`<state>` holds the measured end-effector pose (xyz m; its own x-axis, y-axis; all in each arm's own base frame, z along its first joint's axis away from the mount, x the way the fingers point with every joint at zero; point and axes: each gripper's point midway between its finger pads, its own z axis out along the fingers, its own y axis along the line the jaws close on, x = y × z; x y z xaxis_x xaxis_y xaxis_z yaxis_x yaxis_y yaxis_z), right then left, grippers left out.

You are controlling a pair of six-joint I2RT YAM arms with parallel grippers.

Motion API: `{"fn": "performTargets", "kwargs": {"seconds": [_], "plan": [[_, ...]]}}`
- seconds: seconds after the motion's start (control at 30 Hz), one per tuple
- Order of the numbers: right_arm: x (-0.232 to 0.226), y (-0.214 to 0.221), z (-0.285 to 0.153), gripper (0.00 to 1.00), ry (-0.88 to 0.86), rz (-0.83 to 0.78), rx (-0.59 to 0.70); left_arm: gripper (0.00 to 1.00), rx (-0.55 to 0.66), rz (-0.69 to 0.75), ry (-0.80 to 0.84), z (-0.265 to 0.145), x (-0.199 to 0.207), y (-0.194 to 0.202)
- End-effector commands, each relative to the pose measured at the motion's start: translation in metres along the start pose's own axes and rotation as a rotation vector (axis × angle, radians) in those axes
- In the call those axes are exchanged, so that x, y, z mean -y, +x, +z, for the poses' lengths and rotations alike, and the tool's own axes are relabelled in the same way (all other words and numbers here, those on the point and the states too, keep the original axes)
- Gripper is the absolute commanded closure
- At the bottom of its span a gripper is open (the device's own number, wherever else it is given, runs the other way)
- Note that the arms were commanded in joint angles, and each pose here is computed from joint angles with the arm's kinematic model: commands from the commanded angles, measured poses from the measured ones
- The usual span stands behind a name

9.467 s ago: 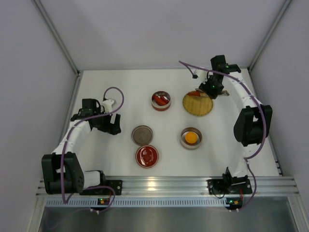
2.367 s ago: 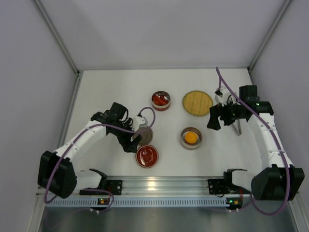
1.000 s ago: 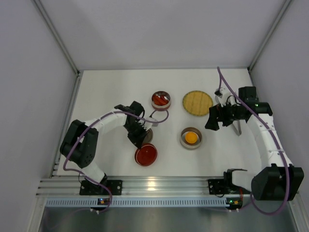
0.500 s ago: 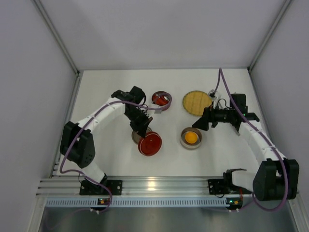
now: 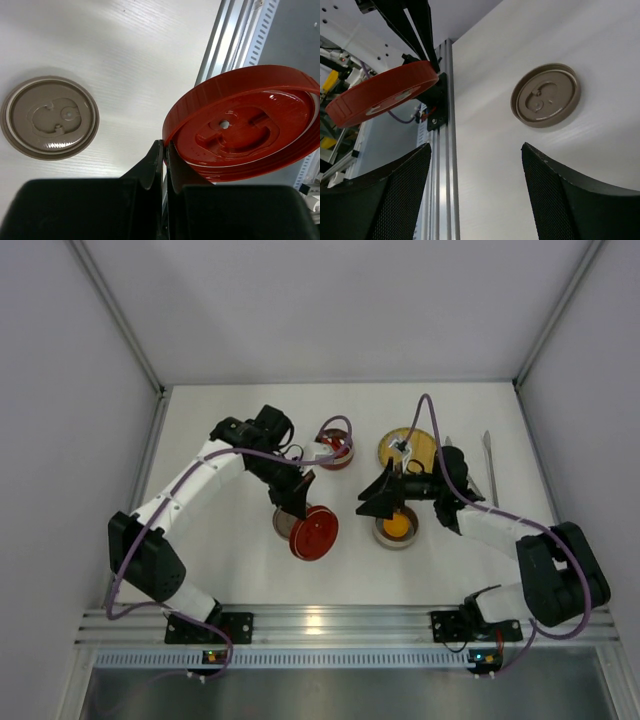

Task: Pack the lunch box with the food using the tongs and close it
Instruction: Pick up the box lid from the center of the board.

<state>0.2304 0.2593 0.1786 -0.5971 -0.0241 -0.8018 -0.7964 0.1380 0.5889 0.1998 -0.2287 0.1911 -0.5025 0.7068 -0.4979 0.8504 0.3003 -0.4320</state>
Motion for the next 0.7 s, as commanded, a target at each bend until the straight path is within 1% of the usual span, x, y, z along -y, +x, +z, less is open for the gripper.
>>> {"fn": "performTargets", "kwargs": {"seconds": [0.0, 0.03, 0.07, 0.13, 0.17, 0.23, 0.27, 0.3, 0.33, 0.4, 0.43, 0.47, 0.5, 0.53, 0.57, 0.6, 0.63, 0.67], "plan": [[-0.037, -0.036, 0.012, 0.28, -0.167, -0.174, 0.12, 1.0, 0.101, 0.099, 0.065, -0.02, 0.028, -0.016], [-0.045, -0.042, 0.013, 0.28, -0.197, -0.22, 0.15, 1.0, 0.116, 0.109, 0.072, -0.023, 0.031, -0.018], [-0.045, -0.041, 0.014, 0.28, -0.208, -0.155, 0.149, 1.0, 0.139, 0.114, 0.1, -0.025, 0.037, -0.021], [-0.049, -0.045, 0.015, 0.29, -0.245, -0.166, 0.174, 1.0, 0.202, 0.121, 0.133, -0.032, 0.043, -0.028], [-0.053, -0.047, 0.014, 0.29, -0.264, -0.108, 0.176, 1.0, 0.228, 0.12, 0.14, -0.035, 0.044, -0.031], [-0.061, -0.052, 0.013, 0.3, -0.311, -0.077, 0.194, 1.0, 0.296, 0.079, 0.145, -0.043, 0.039, -0.037], [-0.063, -0.052, 0.012, 0.3, -0.326, -0.063, 0.194, 1.0, 0.318, 0.101, 0.149, -0.045, 0.04, -0.041], [-0.066, -0.055, 0.011, 0.31, -0.339, -0.061, 0.2, 1.0, 0.338, 0.066, 0.147, -0.047, 0.036, -0.039], [-0.067, -0.056, 0.011, 0.31, -0.344, -0.059, 0.205, 1.0, 0.378, 0.087, 0.137, -0.05, 0.033, -0.045], [-0.067, -0.058, 0.01, 0.32, -0.326, -0.062, 0.22, 1.0, 0.432, 0.061, 0.16, -0.059, 0.036, -0.048], [-0.066, -0.058, 0.01, 0.32, -0.31, -0.072, 0.223, 1.0, 0.437, 0.045, 0.175, -0.058, 0.037, -0.046], [-0.071, -0.065, 0.008, 0.32, -0.291, -0.171, 0.245, 1.0, 0.434, 0.026, 0.195, -0.058, 0.039, -0.043], [-0.063, -0.06, 0.01, 0.3, -0.248, -0.128, 0.217, 1.0, 0.432, 0.011, 0.246, -0.057, 0.044, -0.043], [-0.062, -0.06, 0.009, 0.29, -0.227, -0.158, 0.206, 1.0, 0.427, -0.004, 0.275, -0.056, 0.048, -0.041], [-0.07, -0.07, 0.004, 0.26, -0.197, -0.35, 0.231, 1.0, 0.403, -0.047, 0.314, -0.055, 0.055, -0.034], [-0.059, -0.059, 0.004, 0.22, -0.128, -0.281, 0.158, 1.0, 0.398, -0.038, 0.336, -0.054, 0.057, -0.031], [-0.067, -0.065, -0.003, 0.2, -0.082, -0.393, 0.152, 1.0, 0.394, -0.051, 0.371, -0.054, 0.061, -0.03], [-0.057, -0.064, -0.004, 0.18, -0.054, -0.58, 0.108, 1.0, 0.382, -0.065, 0.385, -0.053, 0.064, -0.025]]}}
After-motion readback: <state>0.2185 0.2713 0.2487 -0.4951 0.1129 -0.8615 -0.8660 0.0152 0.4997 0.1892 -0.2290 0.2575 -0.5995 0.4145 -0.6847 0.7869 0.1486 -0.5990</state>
